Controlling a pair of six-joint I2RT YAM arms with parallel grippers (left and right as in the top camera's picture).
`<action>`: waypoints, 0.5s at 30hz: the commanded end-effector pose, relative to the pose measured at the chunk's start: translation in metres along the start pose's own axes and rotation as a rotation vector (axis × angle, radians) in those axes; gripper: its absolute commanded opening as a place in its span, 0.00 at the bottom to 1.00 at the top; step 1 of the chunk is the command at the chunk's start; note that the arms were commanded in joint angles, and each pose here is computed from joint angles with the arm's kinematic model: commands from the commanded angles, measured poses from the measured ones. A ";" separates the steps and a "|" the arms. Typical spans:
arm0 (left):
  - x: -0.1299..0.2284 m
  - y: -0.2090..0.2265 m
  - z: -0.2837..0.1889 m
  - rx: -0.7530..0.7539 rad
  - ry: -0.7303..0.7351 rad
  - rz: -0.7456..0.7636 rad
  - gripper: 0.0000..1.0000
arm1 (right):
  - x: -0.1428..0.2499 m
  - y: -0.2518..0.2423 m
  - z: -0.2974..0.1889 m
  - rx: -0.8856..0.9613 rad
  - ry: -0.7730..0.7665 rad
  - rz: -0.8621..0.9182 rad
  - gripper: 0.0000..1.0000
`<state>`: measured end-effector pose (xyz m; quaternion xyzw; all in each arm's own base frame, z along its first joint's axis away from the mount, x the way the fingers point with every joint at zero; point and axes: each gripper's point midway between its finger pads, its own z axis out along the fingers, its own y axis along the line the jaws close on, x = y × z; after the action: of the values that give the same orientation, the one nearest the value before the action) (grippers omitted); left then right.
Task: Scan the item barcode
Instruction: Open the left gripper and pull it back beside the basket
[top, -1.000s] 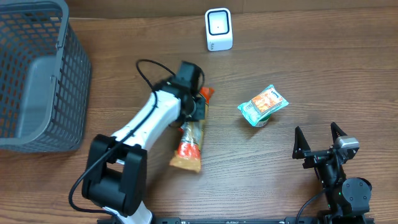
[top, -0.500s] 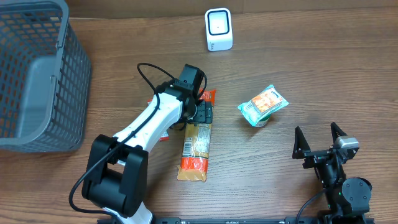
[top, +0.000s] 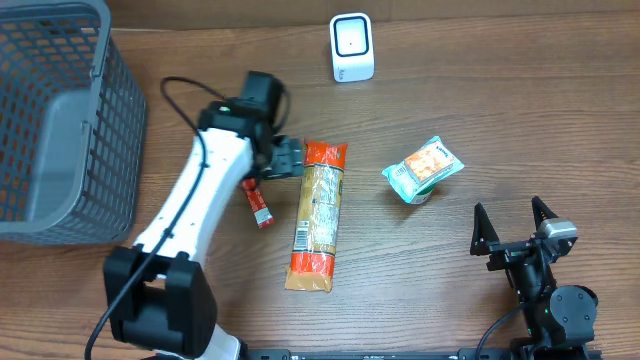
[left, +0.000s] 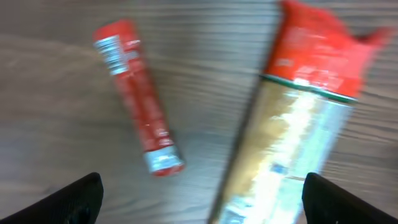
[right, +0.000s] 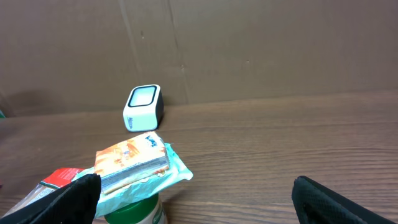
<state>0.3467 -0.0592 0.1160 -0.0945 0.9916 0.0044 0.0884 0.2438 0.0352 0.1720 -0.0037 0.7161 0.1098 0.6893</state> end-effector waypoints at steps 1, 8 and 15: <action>-0.010 0.035 -0.005 -0.041 -0.011 -0.094 0.93 | 0.002 -0.001 0.000 0.003 -0.005 -0.004 1.00; -0.017 0.088 -0.004 -0.073 -0.002 -0.188 0.96 | 0.002 -0.001 0.000 0.003 -0.005 -0.004 1.00; -0.021 0.127 -0.004 -0.097 -0.010 -0.310 1.00 | 0.002 -0.001 0.000 0.003 -0.005 -0.004 1.00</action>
<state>0.3418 0.0561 0.1154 -0.2381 0.9676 0.0337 0.0767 0.2438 0.0353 0.1721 -0.0037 0.7160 0.1100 0.6894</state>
